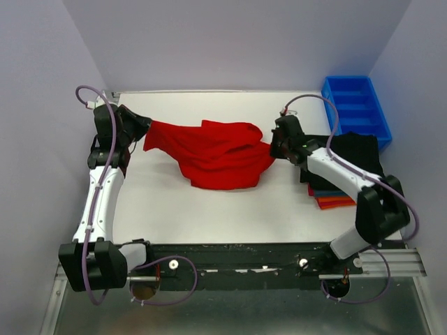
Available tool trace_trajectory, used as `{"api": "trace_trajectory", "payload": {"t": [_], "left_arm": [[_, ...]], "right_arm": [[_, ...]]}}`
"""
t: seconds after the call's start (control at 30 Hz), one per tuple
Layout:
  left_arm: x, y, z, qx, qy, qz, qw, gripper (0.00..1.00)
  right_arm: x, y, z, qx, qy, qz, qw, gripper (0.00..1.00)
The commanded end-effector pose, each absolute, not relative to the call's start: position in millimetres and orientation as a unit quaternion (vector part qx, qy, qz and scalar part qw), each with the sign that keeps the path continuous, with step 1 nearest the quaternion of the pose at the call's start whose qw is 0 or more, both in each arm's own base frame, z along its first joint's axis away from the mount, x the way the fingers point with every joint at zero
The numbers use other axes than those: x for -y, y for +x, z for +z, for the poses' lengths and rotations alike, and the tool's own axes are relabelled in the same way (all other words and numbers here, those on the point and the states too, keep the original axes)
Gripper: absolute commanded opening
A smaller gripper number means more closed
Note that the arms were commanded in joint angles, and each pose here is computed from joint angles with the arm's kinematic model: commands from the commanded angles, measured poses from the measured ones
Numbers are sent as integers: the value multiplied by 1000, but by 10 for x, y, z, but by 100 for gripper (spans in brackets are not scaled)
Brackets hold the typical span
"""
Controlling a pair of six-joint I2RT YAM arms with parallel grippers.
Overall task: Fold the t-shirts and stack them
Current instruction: Flatten out the tshirt
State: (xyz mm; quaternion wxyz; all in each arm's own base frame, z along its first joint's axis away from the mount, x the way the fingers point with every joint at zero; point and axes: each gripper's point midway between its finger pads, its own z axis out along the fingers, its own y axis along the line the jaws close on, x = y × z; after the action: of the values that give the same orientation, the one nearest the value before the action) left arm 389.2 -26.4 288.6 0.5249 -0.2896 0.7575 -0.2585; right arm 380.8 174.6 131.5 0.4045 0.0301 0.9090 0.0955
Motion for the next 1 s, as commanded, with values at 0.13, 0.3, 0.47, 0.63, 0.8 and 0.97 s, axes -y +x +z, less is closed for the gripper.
{"api": "trace_trajectory", "payload": {"t": [0.13,0.3,0.47,0.63,0.8,0.97], "left_arm": [[181,3357,3834,-730,-243,-226,598,0],[112,2952,4024,-723,-229,-192,623,0],[130,2602,3987,-721,-225,-187,628,0],[84,2538,4075,-719,-225,-172,635,0],[158,2971,3837,-738,-229,-199,602,0],[165,3353,3235,-754,-270,-218,557,0]], "right_arm": [[-1495,3670,2899,-843,21,98,528,1],[-1303,3318,3604,-800,25,124,587,1],[-1120,2978,4148,-757,33,148,636,1],[-1164,2957,4502,-743,16,161,649,1],[-1555,3663,4287,-793,-21,127,595,3],[-1911,4321,3719,-859,-36,100,501,83]]}}
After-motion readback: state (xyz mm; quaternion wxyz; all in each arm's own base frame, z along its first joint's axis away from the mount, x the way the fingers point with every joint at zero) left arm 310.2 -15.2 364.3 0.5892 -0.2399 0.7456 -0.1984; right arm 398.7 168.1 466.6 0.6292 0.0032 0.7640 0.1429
